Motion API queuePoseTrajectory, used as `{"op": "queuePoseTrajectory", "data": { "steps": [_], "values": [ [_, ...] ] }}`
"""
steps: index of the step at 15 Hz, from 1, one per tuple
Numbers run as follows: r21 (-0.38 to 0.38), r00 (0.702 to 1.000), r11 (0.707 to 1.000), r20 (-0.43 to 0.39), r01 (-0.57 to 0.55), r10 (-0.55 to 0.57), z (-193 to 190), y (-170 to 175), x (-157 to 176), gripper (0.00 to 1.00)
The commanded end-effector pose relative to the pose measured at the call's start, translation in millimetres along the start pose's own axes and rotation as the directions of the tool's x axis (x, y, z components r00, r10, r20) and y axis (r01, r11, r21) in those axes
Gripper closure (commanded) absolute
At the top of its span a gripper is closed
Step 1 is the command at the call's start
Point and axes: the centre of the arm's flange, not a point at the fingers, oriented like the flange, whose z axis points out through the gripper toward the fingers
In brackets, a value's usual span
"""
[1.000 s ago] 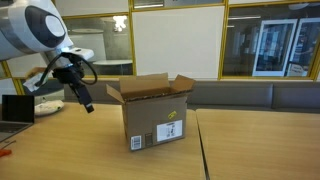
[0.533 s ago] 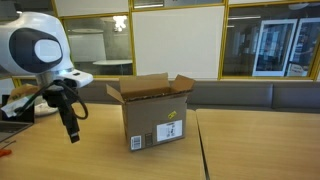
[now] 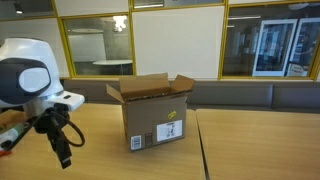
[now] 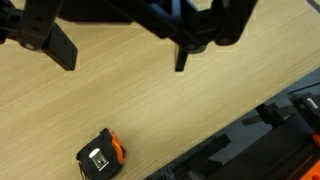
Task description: Put all the objects on the table into the cardboard box.
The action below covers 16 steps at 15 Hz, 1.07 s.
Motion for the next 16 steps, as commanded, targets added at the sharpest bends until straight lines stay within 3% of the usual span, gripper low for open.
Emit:
{"op": "queuePoseTrajectory", "data": {
  "steps": [1, 6, 16],
  "values": [
    [0.031, 0.993, 0.993, -0.037, 0.11, -0.108, 28, -9, -31, 0.0],
    [0.032, 0.964, 0.964, -0.01, 0.265, -0.265, 55, -30, -49, 0.0],
    [0.074, 0.887, 0.893, 0.106, 0.444, -0.449, 119, -41, -83, 0.0]
  ]
}}
